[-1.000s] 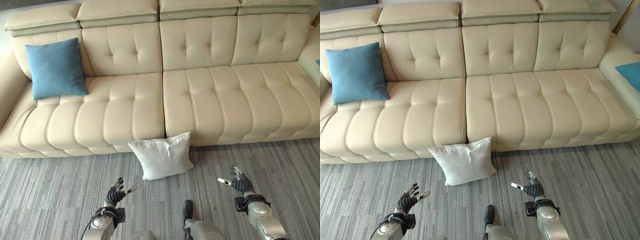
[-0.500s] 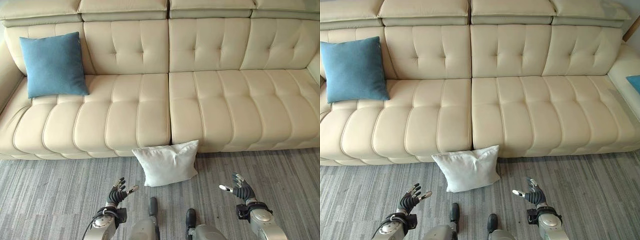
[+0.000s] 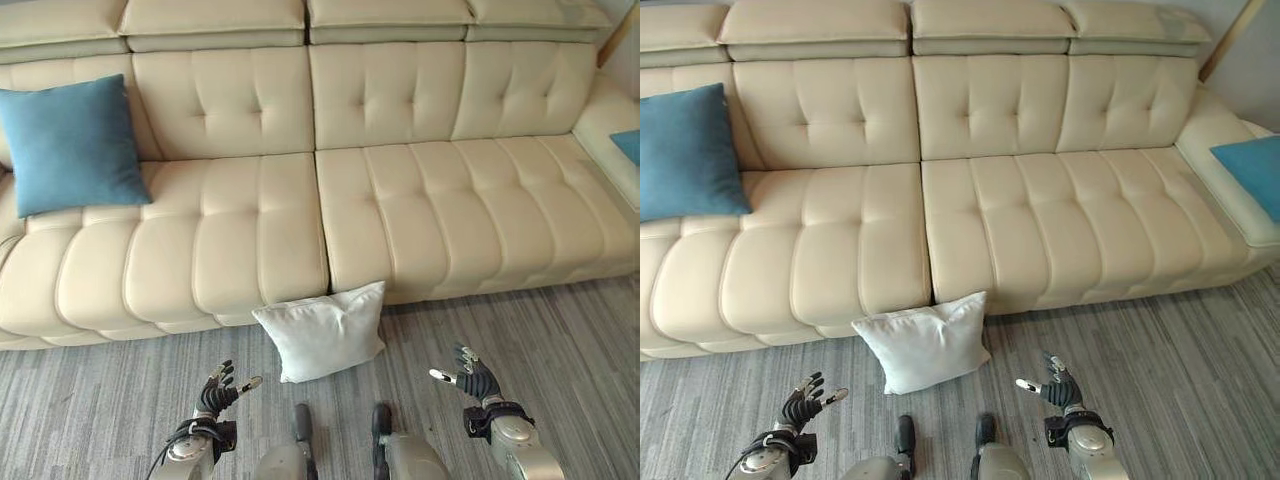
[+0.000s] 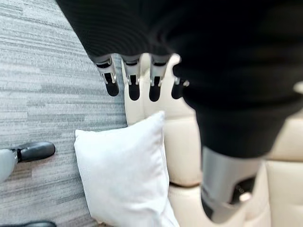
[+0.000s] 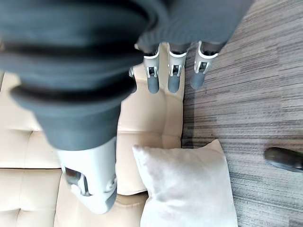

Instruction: Pick up all the scattered cushions and arrange them neatly on the sofa.

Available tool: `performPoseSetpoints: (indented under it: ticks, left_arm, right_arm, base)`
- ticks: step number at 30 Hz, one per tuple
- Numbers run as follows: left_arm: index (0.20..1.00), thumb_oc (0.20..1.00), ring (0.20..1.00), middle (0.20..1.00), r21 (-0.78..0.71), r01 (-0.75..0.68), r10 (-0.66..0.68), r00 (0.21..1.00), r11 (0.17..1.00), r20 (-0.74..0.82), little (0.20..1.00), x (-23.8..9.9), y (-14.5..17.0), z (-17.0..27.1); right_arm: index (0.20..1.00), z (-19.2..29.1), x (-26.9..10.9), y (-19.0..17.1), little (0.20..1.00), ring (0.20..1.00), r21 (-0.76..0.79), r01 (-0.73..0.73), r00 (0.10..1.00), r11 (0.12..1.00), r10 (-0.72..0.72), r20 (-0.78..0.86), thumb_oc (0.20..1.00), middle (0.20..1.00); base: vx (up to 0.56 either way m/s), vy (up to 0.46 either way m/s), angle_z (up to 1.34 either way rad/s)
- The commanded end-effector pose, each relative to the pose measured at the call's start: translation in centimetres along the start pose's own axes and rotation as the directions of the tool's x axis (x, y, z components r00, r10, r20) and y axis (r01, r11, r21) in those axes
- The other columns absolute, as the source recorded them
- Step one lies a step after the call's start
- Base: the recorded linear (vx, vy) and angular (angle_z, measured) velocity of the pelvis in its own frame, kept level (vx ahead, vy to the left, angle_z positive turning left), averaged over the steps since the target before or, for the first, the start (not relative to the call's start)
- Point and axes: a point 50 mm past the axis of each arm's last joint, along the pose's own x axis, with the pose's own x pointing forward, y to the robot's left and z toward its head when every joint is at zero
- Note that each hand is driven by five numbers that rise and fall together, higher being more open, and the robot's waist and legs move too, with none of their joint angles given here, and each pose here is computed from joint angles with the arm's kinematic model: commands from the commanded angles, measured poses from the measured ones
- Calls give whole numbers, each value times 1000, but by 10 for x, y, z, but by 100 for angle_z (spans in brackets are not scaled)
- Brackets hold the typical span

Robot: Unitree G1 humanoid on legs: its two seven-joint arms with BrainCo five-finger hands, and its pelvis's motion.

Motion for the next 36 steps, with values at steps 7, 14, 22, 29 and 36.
performPoseSetpoints:
  ticks: [7,14,22,29,36]
  left_arm:
    - [1000,1000,1000,1000,-83,34,-23,992,996,124,1000,7,-11,29]
    - [1000,1000,1000,1000,-62,19,-15,998,998,64,1000,5,-10,14]
    - [1000,1000,1000,1000,-16,19,-18,999,1000,42,1000,10,-9,12]
    - [1000,1000,1000,1000,-73,-43,56,980,996,192,1000,32,-17,64]
    - [1000,1000,1000,1000,-143,-115,160,919,983,361,1000,45,-5,131]
  right_arm:
    - [1000,22,5,-10,1000,1000,9,16,995,1000,-17,98,1000,1000]
    - [1000,24,6,-14,1000,1000,-58,20,995,998,-15,100,1000,1000]
    - [1000,28,15,-9,1000,1000,-128,13,996,992,-2,87,1000,1000]
    - [1000,103,41,-2,1000,1000,18,126,946,992,-125,298,1000,1000]
    - [1000,176,48,-15,1000,1000,151,200,856,968,-248,454,1000,1000]
  base:
    - [108,-137,16]
    - [168,76,15]
    - [45,91,-9]
    - [-92,53,-14]
    - [-61,4,-5]
